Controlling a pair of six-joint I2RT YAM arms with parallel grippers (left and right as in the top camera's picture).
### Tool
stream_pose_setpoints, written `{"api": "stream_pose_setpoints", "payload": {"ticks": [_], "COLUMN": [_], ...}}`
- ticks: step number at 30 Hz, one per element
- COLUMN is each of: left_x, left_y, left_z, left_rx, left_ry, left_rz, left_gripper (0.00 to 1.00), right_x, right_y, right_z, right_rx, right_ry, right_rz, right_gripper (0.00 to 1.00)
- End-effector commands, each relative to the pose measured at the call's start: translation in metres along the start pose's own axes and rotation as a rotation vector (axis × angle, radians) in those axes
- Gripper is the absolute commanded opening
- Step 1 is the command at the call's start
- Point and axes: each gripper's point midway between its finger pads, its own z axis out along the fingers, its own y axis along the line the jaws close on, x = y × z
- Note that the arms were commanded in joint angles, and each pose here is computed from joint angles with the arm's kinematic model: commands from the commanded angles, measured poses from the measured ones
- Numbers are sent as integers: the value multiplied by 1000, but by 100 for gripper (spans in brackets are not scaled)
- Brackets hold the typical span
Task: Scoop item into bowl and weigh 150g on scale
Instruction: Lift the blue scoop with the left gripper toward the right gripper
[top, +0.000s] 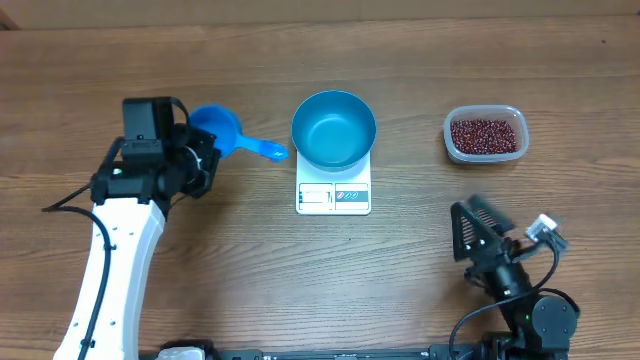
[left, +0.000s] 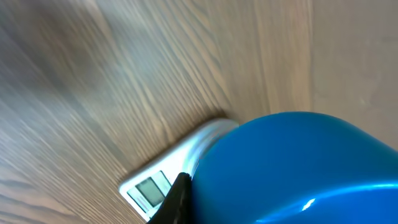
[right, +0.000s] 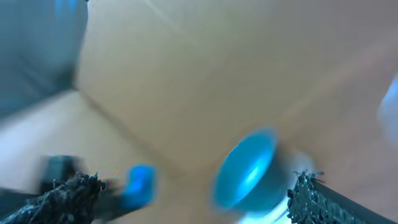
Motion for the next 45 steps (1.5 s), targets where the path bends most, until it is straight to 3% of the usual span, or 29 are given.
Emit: {"api": "stream_pose_setpoints", "payload": {"ticks": [1, 2, 6, 15, 26, 34, 45], "left_x": [26, 31, 57, 109, 171, 189, 227], "left_y": [-19, -25, -46, -69, -70, -58, -40], "left_z": [2, 3, 4, 1, 11, 28, 39], "left_rx": [54, 73, 142, 245, 260, 210, 162], "left_ry": [53, 49, 49, 115, 213, 310, 426], "left_rz": [32, 53, 152, 372, 447, 442, 480], "left_gripper": [4, 4, 4, 4, 4, 4, 4], "right_x": [23, 19, 13, 40, 56, 60, 60], "right_y": [10, 8, 4, 10, 35, 43, 45], "right_z": [-2, -1, 0, 0, 3, 9, 15], "right_rx": [-43, -37, -36, -64, -160, -182, -145], "right_ry": [137, 113, 70, 246, 353, 305, 239], "right_rz": [386, 373, 43, 1, -26, -145, -160], "right_gripper": [100, 100, 94, 79, 79, 80, 69]}}
